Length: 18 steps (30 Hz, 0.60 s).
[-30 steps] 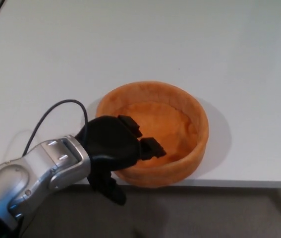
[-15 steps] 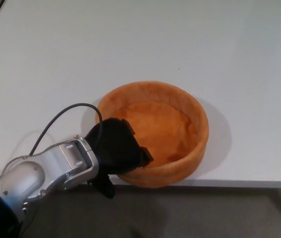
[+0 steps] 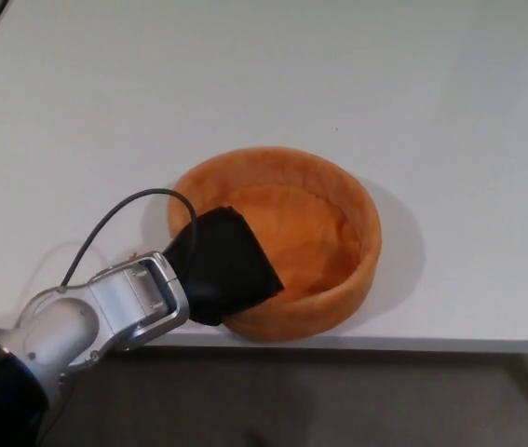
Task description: A soft plate is kept in the center of the table close to the robot and the robot uses its left hand to pick up the plate, turns it upside down and places it back on the table
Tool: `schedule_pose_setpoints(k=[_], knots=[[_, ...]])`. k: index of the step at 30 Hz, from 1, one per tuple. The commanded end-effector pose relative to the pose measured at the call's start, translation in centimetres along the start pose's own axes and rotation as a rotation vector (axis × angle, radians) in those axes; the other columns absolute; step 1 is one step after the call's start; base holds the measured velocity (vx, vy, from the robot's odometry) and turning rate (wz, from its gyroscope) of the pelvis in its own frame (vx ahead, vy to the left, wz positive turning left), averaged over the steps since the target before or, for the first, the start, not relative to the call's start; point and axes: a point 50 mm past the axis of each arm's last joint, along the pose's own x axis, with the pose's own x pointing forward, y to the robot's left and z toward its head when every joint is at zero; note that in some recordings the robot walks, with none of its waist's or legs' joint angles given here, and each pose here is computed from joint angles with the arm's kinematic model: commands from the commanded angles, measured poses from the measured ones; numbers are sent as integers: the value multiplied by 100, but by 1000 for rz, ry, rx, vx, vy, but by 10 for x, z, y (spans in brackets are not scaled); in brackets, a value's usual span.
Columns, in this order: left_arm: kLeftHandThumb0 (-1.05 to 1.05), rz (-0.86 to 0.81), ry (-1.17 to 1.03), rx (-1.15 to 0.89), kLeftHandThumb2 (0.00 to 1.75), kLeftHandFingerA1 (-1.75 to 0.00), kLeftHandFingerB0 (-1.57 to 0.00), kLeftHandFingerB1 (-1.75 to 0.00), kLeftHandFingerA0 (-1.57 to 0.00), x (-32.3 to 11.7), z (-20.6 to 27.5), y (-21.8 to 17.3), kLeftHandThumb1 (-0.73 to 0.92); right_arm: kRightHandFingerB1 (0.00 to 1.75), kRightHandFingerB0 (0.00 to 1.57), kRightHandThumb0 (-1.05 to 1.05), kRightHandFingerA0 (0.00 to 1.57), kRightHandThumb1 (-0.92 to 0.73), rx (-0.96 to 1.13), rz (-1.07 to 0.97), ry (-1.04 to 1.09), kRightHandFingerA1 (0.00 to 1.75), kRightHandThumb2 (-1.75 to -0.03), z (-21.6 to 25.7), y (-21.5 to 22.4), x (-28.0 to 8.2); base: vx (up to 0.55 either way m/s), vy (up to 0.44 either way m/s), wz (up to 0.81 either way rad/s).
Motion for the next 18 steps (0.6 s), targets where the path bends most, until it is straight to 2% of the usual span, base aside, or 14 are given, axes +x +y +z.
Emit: schedule_pose_setpoints(k=[1,2,5,6,8,9,11,12,13,14,15,16,18], knots=[[-15,29,13,-93,62,-172,-82,-132,-95,0,-3,3,60,30,21,-76,35,-92,17,-16,3,49,-69,2,-4,-2,0,0,0],[-16,33,11,-96,61,-171,-82,-126,-94,0,-3,3,59,30,21,-75,35,-92,15,-16,1,48,-69,2,-4,-2,0,0,0],[-16,40,5,-96,60,-171,-83,-122,-94,0,-1,4,57,30,20,-75,35,-92,7,-14,-11,49,-70,2,-4,-2,0,0,0],[-16,35,8,-134,60,-170,-84,-112,-93,0,-1,4,57,30,21,-75,36,-92,2,-19,-5,48,-70,3,-5,-2,0,0,0],[-15,43,12,-148,60,-169,-85,-110,-94,0,-1,4,57,30,21,-75,36,-92,3,-18,-3,48,-70,3,-5,-1,0,0,0],[-20,47,20,-181,58,-173,-79,-125,-92,0,-2,5,58,30,20,-76,35,-92,8,-18,-2,49,-70,3,-5,-1,0,0,0],[-24,22,49,-260,58,-172,-77,-129,-91,1,-3,6,58,31,20,-76,36,-92,17,-16,-2,51,-69,5,-4,-1,0,0,0],[-22,33,59,-349,57,-175,-71,-150,-89,2,-2,7,61,31,20,-76,36,-92,19,-13,-2,52,-69,5,-4,-1,0,0,0],[-22,37,63,-388,57,-175,-71,-150,-89,2,-2,7,61,31,20,-76,36,-92,21,-12,-3,52,-69,5,-4,-1,0,0,0],[-20,35,111,-618,57,-175,-69,-163,-84,5,-1,14,62,30,19,-76,36,-92,9,-15,7,50,-69,4,-5,0,0,0,0],[-19,33,123,-694,59,-175,-65,-173,-84,6,0,15,61,29,19,-76,35,-92,8,-15,8,48,-70,3,-5,0,0,0,0],[-19,29,134,-769,59,-175,-65,-173,-84,7,1,17,61,29,19,-76,35,-92,9,-14,8,48,-70,1,-6,1,0,0,0],[-9,91,126,-1076,62,-175,-70,-175,-83,10,6,23,56,30,19,-75,35,-92,12,-12,2,50,-70,2,-4,0,0,0,0]])
